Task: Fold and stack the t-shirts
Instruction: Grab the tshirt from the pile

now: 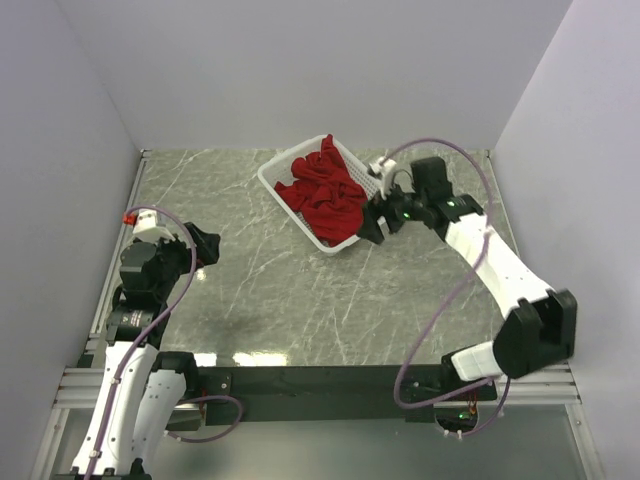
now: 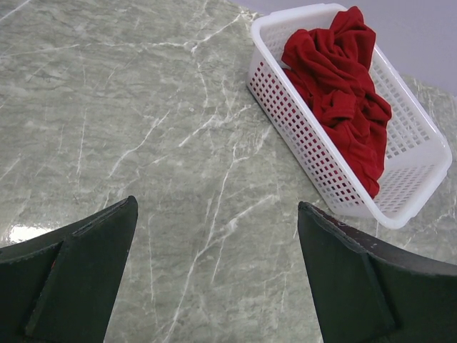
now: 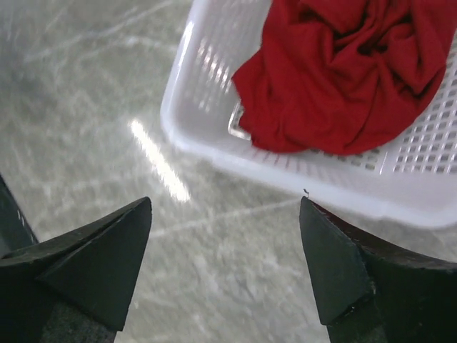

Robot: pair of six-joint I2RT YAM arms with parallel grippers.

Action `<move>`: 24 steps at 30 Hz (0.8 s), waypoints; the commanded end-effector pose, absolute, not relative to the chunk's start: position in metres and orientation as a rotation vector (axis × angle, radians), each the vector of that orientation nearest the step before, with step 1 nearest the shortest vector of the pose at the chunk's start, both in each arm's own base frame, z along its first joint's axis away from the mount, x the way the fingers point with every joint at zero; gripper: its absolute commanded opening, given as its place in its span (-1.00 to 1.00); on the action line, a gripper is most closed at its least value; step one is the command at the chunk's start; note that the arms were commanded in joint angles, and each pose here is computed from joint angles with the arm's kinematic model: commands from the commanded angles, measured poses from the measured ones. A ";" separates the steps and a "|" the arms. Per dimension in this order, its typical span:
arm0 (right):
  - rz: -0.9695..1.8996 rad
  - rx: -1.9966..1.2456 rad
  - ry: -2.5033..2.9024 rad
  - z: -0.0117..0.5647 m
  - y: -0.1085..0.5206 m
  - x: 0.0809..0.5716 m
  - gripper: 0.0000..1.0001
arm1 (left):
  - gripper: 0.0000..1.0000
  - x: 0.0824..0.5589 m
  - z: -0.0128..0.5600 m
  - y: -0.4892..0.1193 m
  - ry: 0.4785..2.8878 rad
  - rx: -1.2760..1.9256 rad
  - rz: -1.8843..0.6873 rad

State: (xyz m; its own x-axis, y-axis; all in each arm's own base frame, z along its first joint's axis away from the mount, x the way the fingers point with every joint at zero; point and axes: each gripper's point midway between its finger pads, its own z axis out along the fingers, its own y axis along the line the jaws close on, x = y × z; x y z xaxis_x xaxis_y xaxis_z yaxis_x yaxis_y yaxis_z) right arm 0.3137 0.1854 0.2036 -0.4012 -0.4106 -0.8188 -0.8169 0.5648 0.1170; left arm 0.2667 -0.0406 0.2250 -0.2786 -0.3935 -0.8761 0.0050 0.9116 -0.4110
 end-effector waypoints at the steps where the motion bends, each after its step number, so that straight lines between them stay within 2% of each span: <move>1: 0.629 -0.769 2.030 0.231 0.207 0.356 0.78 | 0.99 0.269 0.234 -0.044 1.786 -0.276 -0.416; 6: 0.529 -0.628 2.064 0.226 0.227 0.414 0.70 | 0.99 0.269 0.233 -0.046 1.788 -0.271 -0.420; 8: 0.535 -0.589 2.135 0.204 0.238 0.429 0.68 | 0.99 0.269 0.232 -0.046 1.793 -0.271 -0.419; 9: 0.536 -0.576 2.113 0.215 0.243 0.441 0.68 | 0.99 0.269 0.231 -0.047 1.796 -0.272 -0.421; 16: 0.564 -0.466 2.252 0.189 0.279 0.494 0.64 | 0.99 0.271 0.227 -0.048 1.816 -0.273 -0.413; 17: 0.564 -0.460 2.308 0.172 0.285 0.507 0.57 | 0.99 0.272 0.226 -0.048 1.822 -0.274 -0.413; 24: 0.473 -0.474 2.325 0.131 0.298 0.524 0.53 | 0.99 0.272 0.224 -0.046 1.824 -0.285 -0.397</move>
State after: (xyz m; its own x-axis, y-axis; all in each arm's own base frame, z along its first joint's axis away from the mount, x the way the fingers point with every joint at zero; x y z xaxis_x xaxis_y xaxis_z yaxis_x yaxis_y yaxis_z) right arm 0.5230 0.2912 0.1249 -0.6845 -0.2054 -0.6995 -0.4819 0.8475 0.2227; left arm 0.2687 -0.0482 0.2179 -0.3120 -0.3825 -0.8697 0.0144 0.9134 -0.4069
